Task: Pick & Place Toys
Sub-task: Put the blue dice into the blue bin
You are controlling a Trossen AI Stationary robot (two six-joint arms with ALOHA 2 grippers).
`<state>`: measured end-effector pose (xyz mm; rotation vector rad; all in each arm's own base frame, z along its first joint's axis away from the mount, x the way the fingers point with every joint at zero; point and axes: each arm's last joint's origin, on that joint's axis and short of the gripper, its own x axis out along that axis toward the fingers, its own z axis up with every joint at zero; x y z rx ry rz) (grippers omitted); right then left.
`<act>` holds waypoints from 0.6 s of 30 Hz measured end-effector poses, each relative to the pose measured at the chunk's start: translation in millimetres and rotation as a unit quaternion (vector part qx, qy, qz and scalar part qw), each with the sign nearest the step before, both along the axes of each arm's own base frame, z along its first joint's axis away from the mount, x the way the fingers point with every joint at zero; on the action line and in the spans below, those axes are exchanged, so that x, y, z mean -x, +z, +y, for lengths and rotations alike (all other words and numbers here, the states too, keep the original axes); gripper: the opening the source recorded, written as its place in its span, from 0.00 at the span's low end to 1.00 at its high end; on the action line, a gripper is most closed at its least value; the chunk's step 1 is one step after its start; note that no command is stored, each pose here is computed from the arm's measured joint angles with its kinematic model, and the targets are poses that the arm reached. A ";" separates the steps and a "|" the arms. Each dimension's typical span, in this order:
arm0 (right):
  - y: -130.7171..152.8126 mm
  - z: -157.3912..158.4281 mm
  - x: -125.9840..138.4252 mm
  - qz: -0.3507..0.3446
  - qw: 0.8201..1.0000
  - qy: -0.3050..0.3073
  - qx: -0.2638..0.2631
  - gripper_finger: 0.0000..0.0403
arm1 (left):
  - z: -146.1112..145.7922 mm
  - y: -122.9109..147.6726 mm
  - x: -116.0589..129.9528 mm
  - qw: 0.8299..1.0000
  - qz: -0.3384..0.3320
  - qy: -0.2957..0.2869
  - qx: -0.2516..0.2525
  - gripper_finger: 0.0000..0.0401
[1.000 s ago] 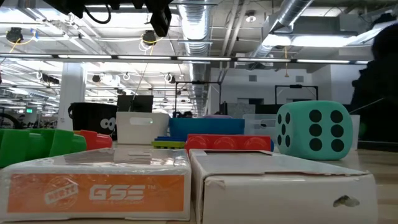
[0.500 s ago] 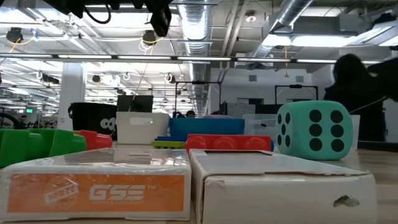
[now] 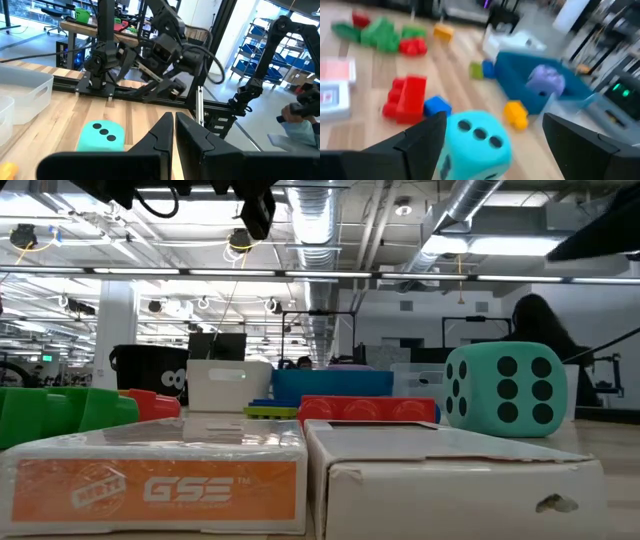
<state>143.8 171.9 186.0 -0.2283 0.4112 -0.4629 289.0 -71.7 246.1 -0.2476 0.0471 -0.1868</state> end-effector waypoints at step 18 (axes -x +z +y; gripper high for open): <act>37.4 -14.9 -80.7 0.037 0.971 0.217 -0.097 0.77 | -22.2 -6.9 6.9 0.999 0.034 -0.038 -0.013 0.03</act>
